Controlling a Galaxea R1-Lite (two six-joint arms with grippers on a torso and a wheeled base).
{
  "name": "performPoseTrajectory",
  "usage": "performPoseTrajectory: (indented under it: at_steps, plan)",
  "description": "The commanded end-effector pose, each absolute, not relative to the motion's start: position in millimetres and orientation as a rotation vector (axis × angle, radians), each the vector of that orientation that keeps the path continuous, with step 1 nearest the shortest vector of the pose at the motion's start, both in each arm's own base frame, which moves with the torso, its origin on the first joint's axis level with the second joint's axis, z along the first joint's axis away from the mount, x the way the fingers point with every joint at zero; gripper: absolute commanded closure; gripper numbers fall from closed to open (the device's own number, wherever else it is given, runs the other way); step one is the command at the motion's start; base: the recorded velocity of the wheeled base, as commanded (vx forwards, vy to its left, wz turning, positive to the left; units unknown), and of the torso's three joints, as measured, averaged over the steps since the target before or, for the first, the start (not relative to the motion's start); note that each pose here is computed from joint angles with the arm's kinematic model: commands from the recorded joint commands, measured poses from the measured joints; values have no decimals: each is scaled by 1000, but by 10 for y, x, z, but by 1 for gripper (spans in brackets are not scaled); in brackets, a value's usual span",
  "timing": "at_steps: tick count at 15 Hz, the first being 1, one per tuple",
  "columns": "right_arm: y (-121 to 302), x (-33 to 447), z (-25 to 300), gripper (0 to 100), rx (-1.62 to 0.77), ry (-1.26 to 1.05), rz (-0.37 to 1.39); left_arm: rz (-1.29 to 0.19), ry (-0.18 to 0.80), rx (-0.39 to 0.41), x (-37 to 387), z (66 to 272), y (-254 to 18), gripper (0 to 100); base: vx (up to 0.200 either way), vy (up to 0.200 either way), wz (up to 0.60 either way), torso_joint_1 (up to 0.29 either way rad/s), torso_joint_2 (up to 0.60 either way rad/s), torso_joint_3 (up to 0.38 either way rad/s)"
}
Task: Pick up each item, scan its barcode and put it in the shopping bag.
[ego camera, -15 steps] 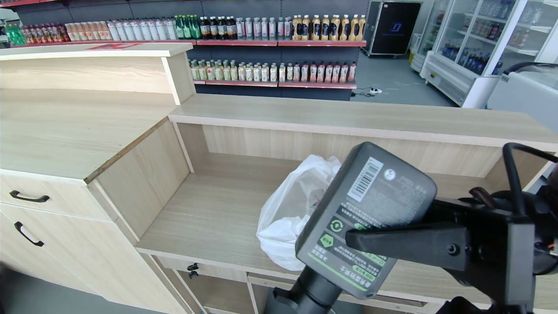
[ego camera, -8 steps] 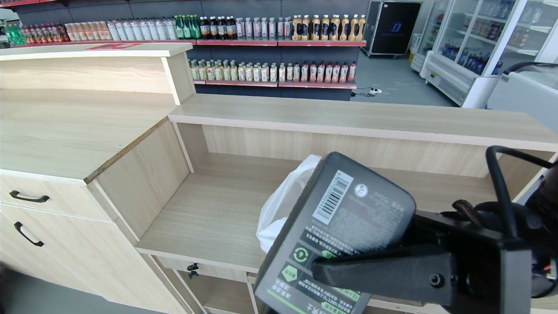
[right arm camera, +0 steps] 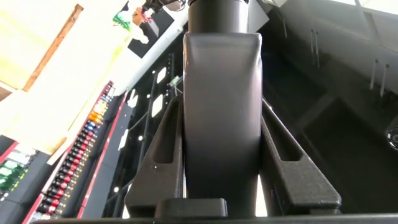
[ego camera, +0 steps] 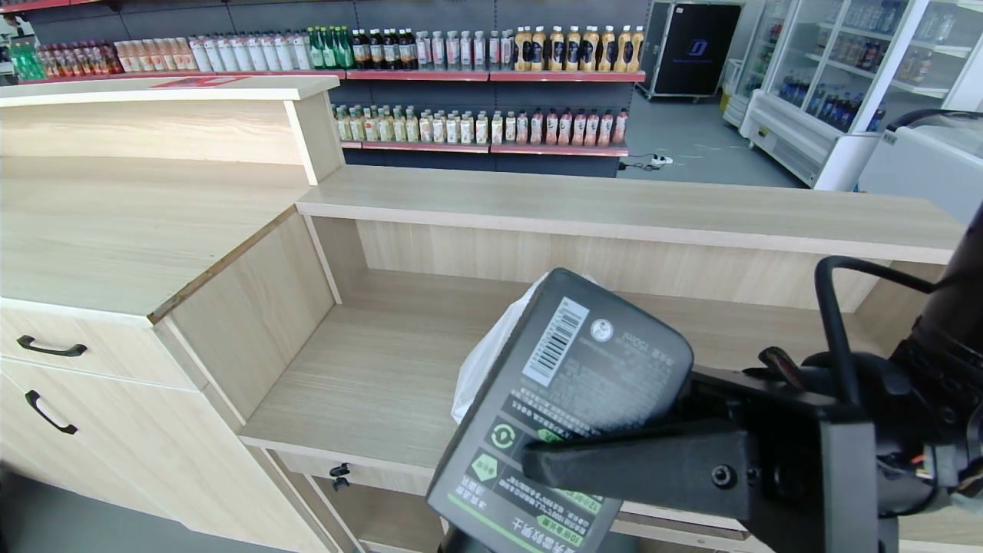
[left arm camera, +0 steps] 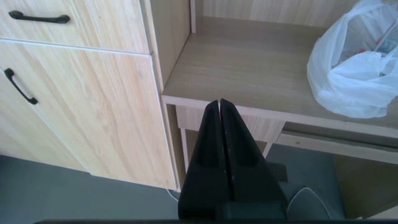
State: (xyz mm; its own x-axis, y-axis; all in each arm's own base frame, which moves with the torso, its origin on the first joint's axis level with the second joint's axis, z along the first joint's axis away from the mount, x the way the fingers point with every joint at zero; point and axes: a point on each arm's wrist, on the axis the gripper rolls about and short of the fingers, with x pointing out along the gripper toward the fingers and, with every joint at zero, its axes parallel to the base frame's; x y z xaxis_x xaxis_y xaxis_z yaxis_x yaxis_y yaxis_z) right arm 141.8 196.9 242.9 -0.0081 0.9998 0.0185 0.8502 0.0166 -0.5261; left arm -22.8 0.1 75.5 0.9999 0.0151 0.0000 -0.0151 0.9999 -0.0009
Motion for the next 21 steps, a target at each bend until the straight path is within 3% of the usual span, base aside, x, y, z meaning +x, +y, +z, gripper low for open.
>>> performPoseTrajectory:
  at_steps: [1,16,19,21]
  plan:
    - [2031,1456,2397,100,-1884,-1910,554,15,0,-2,-228,755,1,100,0,0,0,0,0,0]
    - [1998,1344,2428,100,-1849,-1939,558,15,0,0,-228,755,1,100,0,0,0,0,0,0]
    - [1599,1684,2610,100,-1855,-1591,571,15,0,-2,-228,755,1,100,0,0,0,0,0,0]
    - [1020,2008,2614,100,-1823,-1169,568,15,0,0,-228,755,1,100,0,0,0,0,0,0]
